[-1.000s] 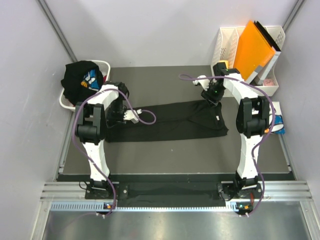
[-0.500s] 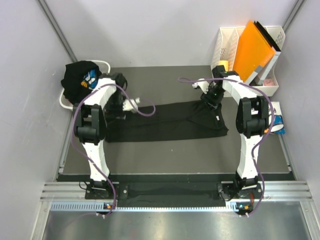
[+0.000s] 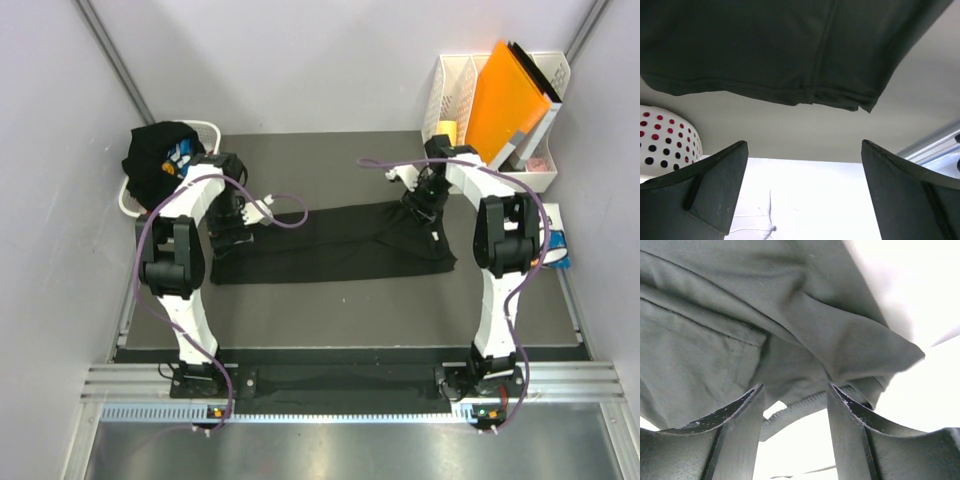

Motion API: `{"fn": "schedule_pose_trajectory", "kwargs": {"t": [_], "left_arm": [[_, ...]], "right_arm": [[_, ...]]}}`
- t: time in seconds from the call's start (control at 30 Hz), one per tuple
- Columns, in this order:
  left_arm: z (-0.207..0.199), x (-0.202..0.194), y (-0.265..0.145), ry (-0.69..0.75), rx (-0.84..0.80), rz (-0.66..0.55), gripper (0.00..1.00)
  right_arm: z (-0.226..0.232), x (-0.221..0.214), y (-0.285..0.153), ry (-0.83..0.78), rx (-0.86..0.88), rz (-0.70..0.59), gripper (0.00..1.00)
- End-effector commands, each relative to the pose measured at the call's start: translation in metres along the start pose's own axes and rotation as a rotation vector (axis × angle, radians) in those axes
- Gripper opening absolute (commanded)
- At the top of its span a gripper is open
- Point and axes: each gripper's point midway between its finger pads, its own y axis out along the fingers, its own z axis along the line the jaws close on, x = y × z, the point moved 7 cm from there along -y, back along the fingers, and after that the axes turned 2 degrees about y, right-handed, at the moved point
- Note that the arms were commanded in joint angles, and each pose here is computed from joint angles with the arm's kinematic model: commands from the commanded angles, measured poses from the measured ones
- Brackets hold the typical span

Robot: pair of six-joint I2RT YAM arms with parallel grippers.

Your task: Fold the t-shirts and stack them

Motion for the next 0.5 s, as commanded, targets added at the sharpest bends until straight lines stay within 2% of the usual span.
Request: {"fn": "schedule_pose_trajectory", "kwargs": {"t": [0.0,0.23,0.37,0.47], "left_arm": [[0.001,0.006,-0.018,-0.039,0.057,-0.066,0.99],[0.004,0.013,-0.012,-0.051,0.086,-0.077,0.99],[0.008,0.016,-0.009,-0.083,0.119,-0.092,0.99],[0.010,0.015,-0.005,-0.089,0.137,-0.083,0.99]], "right_arm": [[-0.008,0.017,-0.047,-0.035,-0.116,-0.082,0.53],[0.006,0.032,-0.061,-0.032,0.041,-0.167,0.50],[0.024,0.026,-0.044,-0.030,0.220,-0.156,0.49],[0.029,0.022,-0.032,-0.016,0.275,-0.148,0.48]]}}
